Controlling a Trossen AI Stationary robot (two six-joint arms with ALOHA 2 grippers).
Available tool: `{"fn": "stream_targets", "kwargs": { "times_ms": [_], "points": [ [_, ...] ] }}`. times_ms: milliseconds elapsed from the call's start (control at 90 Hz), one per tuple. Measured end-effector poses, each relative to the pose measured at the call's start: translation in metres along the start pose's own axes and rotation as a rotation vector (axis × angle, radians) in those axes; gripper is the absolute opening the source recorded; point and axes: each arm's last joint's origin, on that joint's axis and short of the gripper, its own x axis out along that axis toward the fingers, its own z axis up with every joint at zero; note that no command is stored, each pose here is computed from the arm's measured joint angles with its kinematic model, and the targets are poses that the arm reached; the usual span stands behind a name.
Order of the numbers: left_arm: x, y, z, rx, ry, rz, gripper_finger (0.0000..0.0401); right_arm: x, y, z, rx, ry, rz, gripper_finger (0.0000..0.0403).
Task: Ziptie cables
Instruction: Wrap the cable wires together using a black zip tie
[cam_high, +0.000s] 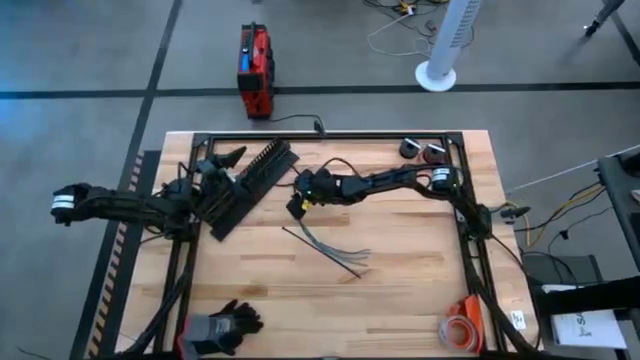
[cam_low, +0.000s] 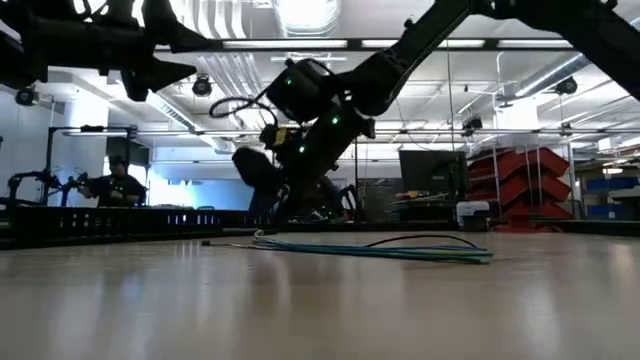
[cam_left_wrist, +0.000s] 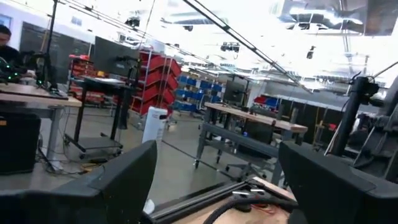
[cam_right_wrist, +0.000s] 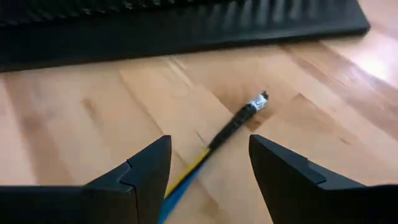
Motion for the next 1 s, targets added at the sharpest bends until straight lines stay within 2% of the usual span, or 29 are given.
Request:
{"fn": "stream_targets", "kwargs": {
  "times_ms": [233, 467, 622, 822, 900, 1000],
  "points": [
    [0.000, 0.000, 0.000, 0.015, 0.001, 0.000, 0.0323, 0.024, 0.001, -0.004, 0.012, -0.027, -0.062, 0.0204],
    [0.000, 0.000, 0.000, 0.017, 0.000, -0.001, 0.0323, 0.035, 0.005, -0.010, -0.076, -0.061, -0.184, 0.0192],
    [0.000, 0.000, -0.001, 0.018, 0.002, -0.001, 0.0323, 0.036, 0.006, -0.012, -0.107, -0.058, -0.194, 0.0138],
    [0.000, 0.000, -0.006, 0.083, 0.050, 0.000, 0.0323, 0.034, 0.009, -0.012, -0.144, -0.041, -0.166, 0.0020],
    [0.000, 0.000, -0.008, 0.100, 0.066, 0.001, 0.0323, 0.028, 0.014, -0.012, -0.209, -0.030, -0.159, 0.0011],
    [0.000, 0.001, -0.008, 0.100, 0.066, 0.001, 0.0323, 0.009, 0.025, -0.012, -0.310, -0.011, -0.222, 0.0005]
  ]
}}
